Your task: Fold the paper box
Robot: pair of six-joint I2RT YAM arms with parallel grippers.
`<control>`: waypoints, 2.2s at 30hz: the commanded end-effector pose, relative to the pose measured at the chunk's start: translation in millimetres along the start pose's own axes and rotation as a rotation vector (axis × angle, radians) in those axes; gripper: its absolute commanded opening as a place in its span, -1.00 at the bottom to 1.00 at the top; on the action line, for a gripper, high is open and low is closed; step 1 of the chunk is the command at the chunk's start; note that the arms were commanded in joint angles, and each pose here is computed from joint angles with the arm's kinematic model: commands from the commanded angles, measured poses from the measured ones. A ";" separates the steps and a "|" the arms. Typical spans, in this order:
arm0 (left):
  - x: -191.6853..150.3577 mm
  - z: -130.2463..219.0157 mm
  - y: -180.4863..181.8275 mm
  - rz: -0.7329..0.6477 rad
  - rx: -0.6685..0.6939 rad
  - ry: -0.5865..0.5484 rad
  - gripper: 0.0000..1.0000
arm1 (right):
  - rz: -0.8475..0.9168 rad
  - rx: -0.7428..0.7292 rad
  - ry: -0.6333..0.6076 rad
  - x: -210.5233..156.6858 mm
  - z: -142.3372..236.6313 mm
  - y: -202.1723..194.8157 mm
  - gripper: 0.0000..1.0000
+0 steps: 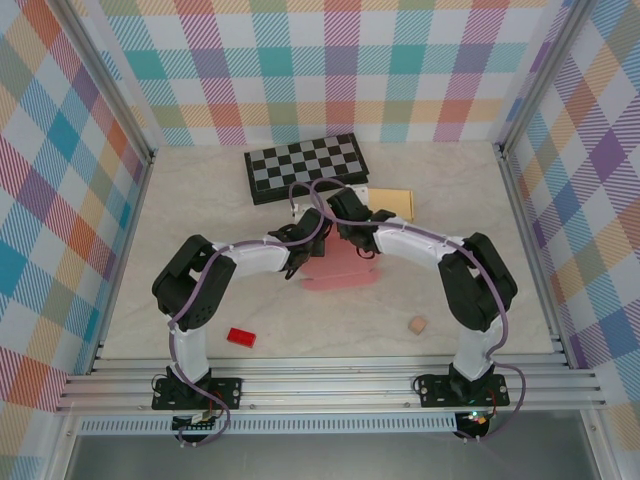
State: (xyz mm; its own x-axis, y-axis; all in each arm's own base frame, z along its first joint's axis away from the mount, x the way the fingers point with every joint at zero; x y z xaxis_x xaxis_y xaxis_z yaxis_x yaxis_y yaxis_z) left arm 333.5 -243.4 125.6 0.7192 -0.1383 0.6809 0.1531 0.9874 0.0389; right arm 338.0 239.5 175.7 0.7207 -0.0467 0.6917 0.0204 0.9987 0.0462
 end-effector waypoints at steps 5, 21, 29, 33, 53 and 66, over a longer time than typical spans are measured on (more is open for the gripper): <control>2.5 11.2 -3.7 0.019 -0.073 0.044 -1.00 | 0.060 0.212 0.001 -10.3 1.1 -1.0 -0.17; 11.5 22.2 7.5 0.084 -0.138 0.055 -1.00 | 0.180 0.425 0.044 -19.7 5.1 -36.3 -0.02; 12.8 23.7 12.2 0.119 -0.156 0.056 -1.00 | 0.204 0.428 0.050 -23.6 7.9 -41.2 -0.03; 15.3 26.2 12.4 0.134 -0.172 0.054 -1.00 | 0.215 0.428 0.054 -24.3 5.5 -40.5 -0.03; 22.4 31.5 15.4 0.216 -0.226 0.055 -1.00 | 0.165 0.133 0.055 -17.7 -4.2 -54.3 -0.42; 14.0 9.5 17.7 0.295 -0.073 0.148 -1.00 | 0.124 -0.311 -0.088 -14.3 21.2 -21.7 -0.66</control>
State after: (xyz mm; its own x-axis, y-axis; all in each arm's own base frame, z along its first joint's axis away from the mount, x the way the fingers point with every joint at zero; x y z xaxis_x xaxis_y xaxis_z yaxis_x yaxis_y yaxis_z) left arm 338.4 -231.7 147.7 0.8160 0.0944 0.5704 0.0556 0.9692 -0.2398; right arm 313.1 223.3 175.3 0.7059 0.1180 0.6985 -0.0091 0.9875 -0.1575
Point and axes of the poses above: each hand's point on the last joint's axis, 136 mm out from that joint toward the fingers, its own z axis back along the fingers, its own y axis along the line the jaws close on, x = y × z, the point moved 10 cm from there along z, back along the fingers, and after that the axes turned 8 degrees about -z, right-handed, at the moved point
